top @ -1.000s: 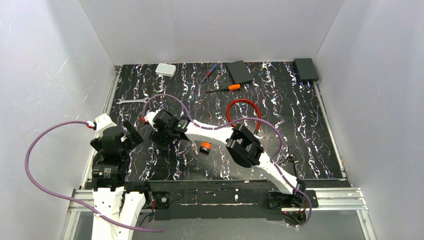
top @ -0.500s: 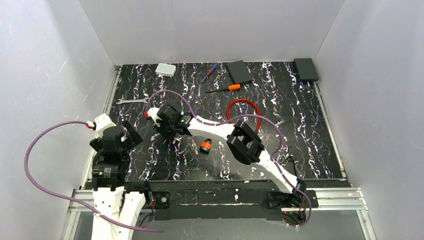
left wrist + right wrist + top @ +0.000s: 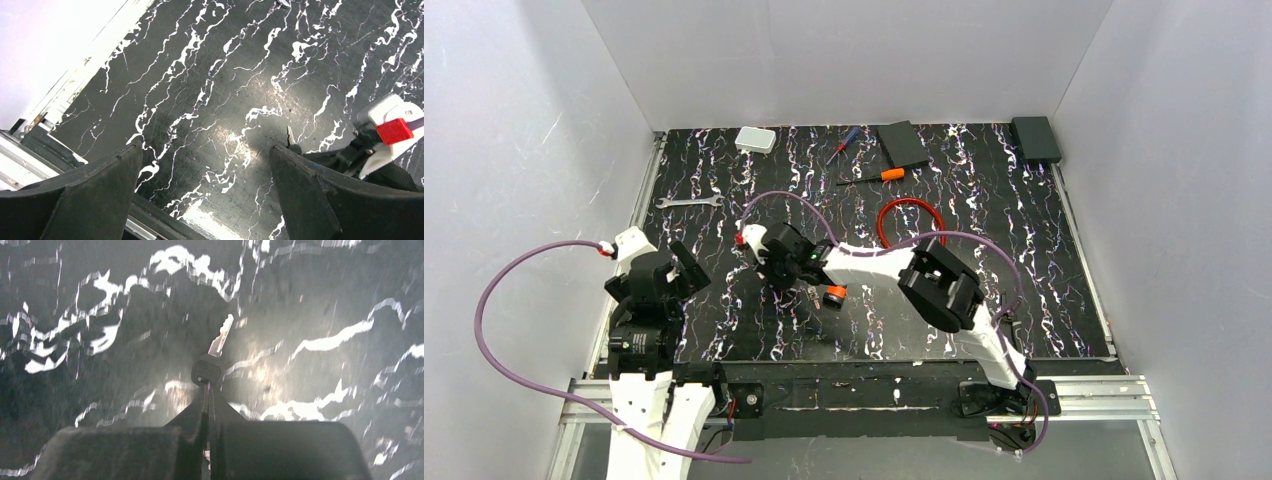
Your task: Unlock with the key
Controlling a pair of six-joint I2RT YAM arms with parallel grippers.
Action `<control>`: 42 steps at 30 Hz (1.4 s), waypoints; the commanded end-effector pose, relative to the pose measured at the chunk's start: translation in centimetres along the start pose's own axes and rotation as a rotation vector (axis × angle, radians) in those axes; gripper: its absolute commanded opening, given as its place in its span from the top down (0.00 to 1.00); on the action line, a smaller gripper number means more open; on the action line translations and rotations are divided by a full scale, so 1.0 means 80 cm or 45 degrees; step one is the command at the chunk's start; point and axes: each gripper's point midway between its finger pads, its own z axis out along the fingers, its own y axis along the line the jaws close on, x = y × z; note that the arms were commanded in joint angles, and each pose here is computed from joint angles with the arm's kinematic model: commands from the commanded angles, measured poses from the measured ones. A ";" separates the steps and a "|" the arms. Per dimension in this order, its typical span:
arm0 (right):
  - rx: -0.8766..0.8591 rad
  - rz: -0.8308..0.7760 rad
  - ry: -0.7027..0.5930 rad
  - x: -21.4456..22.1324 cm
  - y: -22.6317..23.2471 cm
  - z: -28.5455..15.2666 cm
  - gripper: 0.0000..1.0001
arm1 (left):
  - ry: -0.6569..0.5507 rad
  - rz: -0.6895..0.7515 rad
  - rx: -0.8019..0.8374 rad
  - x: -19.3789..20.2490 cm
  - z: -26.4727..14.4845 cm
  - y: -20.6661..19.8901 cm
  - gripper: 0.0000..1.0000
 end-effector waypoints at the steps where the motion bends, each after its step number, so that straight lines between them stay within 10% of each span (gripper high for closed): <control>1: -0.006 0.108 0.006 0.015 0.014 -0.036 0.99 | 0.014 0.022 0.088 0.004 -0.005 -0.012 0.03; 17: -0.055 0.356 -0.478 -0.050 0.034 -0.205 0.99 | 0.337 -0.152 0.939 0.051 -0.095 -0.137 0.13; 35: -0.170 0.631 -0.955 -0.077 0.048 -0.386 0.99 | 0.733 -1.017 1.226 0.079 -0.145 -0.181 0.30; 42: -0.098 0.667 -1.035 -0.068 0.034 -0.417 0.99 | 0.853 -0.975 1.185 0.051 -0.133 -0.209 0.29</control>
